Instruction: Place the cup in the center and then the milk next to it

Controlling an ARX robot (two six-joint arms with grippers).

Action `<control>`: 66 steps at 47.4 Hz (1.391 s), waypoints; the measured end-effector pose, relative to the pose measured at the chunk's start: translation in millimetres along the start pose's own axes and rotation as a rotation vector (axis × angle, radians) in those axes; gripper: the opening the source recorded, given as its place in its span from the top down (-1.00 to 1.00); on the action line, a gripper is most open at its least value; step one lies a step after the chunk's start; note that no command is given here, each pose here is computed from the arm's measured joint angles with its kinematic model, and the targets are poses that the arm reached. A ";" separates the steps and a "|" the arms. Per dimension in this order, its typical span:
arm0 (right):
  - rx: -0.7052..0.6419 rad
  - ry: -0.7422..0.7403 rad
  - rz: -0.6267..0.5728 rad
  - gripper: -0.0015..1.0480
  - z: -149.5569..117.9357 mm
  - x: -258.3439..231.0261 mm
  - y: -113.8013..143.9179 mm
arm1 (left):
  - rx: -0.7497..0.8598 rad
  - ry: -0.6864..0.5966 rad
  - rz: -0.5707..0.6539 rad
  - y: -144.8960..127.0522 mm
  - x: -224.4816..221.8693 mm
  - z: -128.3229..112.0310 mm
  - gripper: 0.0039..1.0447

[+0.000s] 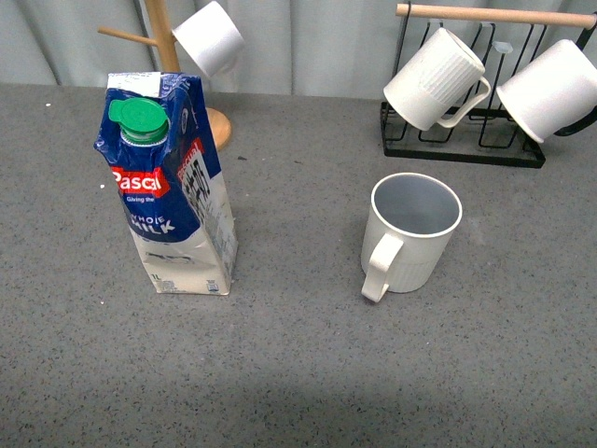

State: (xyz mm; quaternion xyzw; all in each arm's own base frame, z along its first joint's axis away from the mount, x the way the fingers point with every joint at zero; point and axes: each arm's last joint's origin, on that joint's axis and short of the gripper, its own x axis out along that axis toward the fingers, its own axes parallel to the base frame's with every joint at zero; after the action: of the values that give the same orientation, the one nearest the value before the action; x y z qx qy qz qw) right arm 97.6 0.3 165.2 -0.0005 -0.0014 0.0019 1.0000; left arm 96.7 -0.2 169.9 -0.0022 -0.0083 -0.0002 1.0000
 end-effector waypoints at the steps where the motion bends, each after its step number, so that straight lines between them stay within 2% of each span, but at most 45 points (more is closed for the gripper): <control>1: 0.000 0.000 0.000 0.23 0.0 0.0 0.0 | 0.000 0.000 0.000 0.0 0.0 0.0 -0.88; 5: 0.000 0.000 0.000 -0.04 0.0 0.0 0.0 | 0.000 0.000 0.000 0.0 0.0 0.0 -0.88; 9: 0.000 0.000 0.000 -0.39 0.0 0.0 0.0 | 0.000 0.000 0.000 0.0 0.0 0.0 -0.88; 17: 0.002 0.000 0.000 -0.86 0.0 0.0 0.0 | 0.000 0.000 0.000 0.0 0.0 0.0 -0.88; 23: 0.001 0.000 0.000 -0.83 0.0 0.0 0.0 | -0.005 0.010 0.014 0.0 0.2 -0.4 -0.88; 25: 0.001 0.000 0.000 -0.83 0.0 0.0 0.0 | -0.049 0.110 0.107 0.0 1.0 -3.5 -0.88; 29: 0.001 -0.001 -0.001 -0.83 0.1 0.0 0.0 | -0.097 0.223 0.176 0.0 5.7 -9.6 -0.88; 37: 0.001 -0.001 0.000 -0.83 0.1 0.0 0.0 | -0.131 0.226 0.116 -2.9 21.9 -4.2 -0.88; 44: 0.001 -0.001 0.000 -0.83 0.1 0.0 0.0 | -0.123 0.246 -0.021 -16.7 54.3 0.6 -0.88; 57: 0.001 -0.001 0.000 -0.83 0.1 0.0 0.0 | -0.093 0.400 -0.038 -41.0 104.2 -29.9 -0.88; 66: 0.001 -0.001 0.000 -0.83 0.1 0.0 0.0 | -0.081 0.419 -0.040 -45.8 124.2 -34.3 -0.88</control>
State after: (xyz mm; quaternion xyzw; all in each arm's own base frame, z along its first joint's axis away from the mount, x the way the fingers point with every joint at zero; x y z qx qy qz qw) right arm 97.6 0.3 165.3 -0.0001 -0.0018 0.0017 1.0000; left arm 221.4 -46.2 137.9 -0.0424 0.2000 -0.0210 0.9787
